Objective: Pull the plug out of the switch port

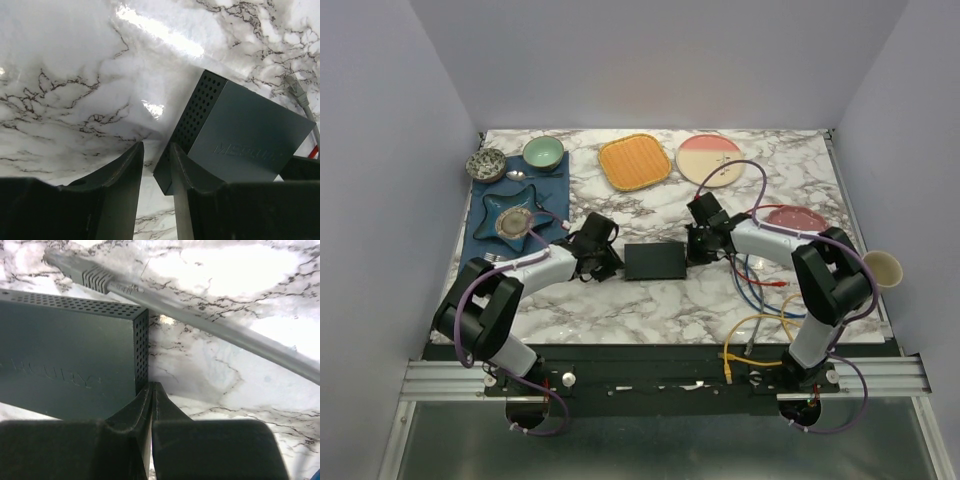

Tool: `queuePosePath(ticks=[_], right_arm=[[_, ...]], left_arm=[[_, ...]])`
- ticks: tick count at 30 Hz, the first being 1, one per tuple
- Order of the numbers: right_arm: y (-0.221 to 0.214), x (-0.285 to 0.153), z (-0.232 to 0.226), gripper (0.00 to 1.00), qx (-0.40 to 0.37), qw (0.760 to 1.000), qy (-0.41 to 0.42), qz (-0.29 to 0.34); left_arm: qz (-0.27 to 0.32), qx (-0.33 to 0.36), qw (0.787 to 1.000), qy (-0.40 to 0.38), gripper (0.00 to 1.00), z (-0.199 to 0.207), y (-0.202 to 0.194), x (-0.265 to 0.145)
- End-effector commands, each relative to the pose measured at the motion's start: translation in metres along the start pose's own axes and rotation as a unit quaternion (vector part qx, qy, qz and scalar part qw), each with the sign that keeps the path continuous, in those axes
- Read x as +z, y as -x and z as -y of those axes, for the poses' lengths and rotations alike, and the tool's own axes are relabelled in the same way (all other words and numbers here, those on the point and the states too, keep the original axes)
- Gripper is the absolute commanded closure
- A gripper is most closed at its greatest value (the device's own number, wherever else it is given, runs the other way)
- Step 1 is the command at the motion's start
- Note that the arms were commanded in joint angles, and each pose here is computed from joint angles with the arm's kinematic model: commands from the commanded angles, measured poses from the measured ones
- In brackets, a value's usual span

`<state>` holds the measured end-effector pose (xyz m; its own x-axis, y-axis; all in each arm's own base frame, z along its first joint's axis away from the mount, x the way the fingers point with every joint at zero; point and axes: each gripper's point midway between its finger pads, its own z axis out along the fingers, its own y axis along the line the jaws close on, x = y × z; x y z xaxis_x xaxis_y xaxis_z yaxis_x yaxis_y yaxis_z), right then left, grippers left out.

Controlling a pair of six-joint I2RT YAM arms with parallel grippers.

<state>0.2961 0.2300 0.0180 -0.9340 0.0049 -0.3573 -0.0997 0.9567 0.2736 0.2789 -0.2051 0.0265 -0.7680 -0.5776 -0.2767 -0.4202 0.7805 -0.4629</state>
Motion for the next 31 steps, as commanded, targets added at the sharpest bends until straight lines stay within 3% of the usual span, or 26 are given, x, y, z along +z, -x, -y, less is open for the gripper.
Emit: queuePosePath(ticks=[1, 5, 7, 8, 9, 10, 14, 16, 17, 18, 23, 31], right_arm=[[0.011, -0.012, 0.009, 0.89, -0.004, 0.998, -0.026, 0.055], [0.029, -0.057, 0.016, 0.8, -0.013, 0.992, -0.042, 0.119], [0.031, -0.072, 0.014, 0.67, -0.027, 0.989, -0.043, 0.142], [0.039, -0.088, 0.015, 0.63, -0.033, 0.983, -0.053, 0.175], [0.037, -0.096, 0.007, 0.55, -0.046, 0.98, -0.051, 0.188], [0.036, -0.101, 0.006, 0.53, -0.053, 0.977, -0.054, 0.198], [0.032, -0.123, 0.006, 0.43, -0.071, 0.961, -0.059, 0.262], [0.035, -0.14, -0.004, 0.32, -0.062, 0.949, -0.022, 0.308], [0.024, -0.133, 0.002, 0.2, -0.056, 0.949, -0.018, 0.309], [0.028, -0.139, -0.006, 0.0, -0.047, 0.943, 0.007, 0.331], [0.028, -0.161, -0.01, 0.0, -0.024, 0.922, 0.057, 0.383], [0.025, -0.151, -0.002, 0.0, -0.031, 0.928, 0.032, 0.369]], left_arm=[[-0.023, -0.009, 1.0, 0.019, 0.52, -0.015, -0.004, -0.015], [0.033, -0.022, 0.999, 0.026, 0.41, -0.029, 0.038, -0.034], [0.08, -0.006, 0.996, 0.035, 0.32, -0.03, 0.062, -0.054], [0.102, 0.011, 0.994, 0.048, 0.26, -0.033, 0.072, -0.062], [0.109, 0.014, 0.992, 0.067, 0.11, -0.04, 0.074, -0.069], [0.135, 0.015, 0.989, 0.066, 0.03, -0.039, 0.084, -0.078], [0.14, 0.032, 0.988, 0.049, 0.01, -0.034, 0.085, -0.087], [0.127, 0.044, 0.99, 0.047, 0.01, -0.035, 0.08, -0.085], [0.12, 0.047, 0.991, 0.045, 0.01, -0.035, 0.076, -0.084], [0.117, 0.053, 0.991, 0.043, 0.01, -0.035, 0.074, -0.083], [0.118, 0.063, 0.991, 0.027, 0.01, -0.033, 0.07, -0.083], [0.145, 0.091, 0.984, -0.039, 0.01, -0.009, 0.075, -0.096]])
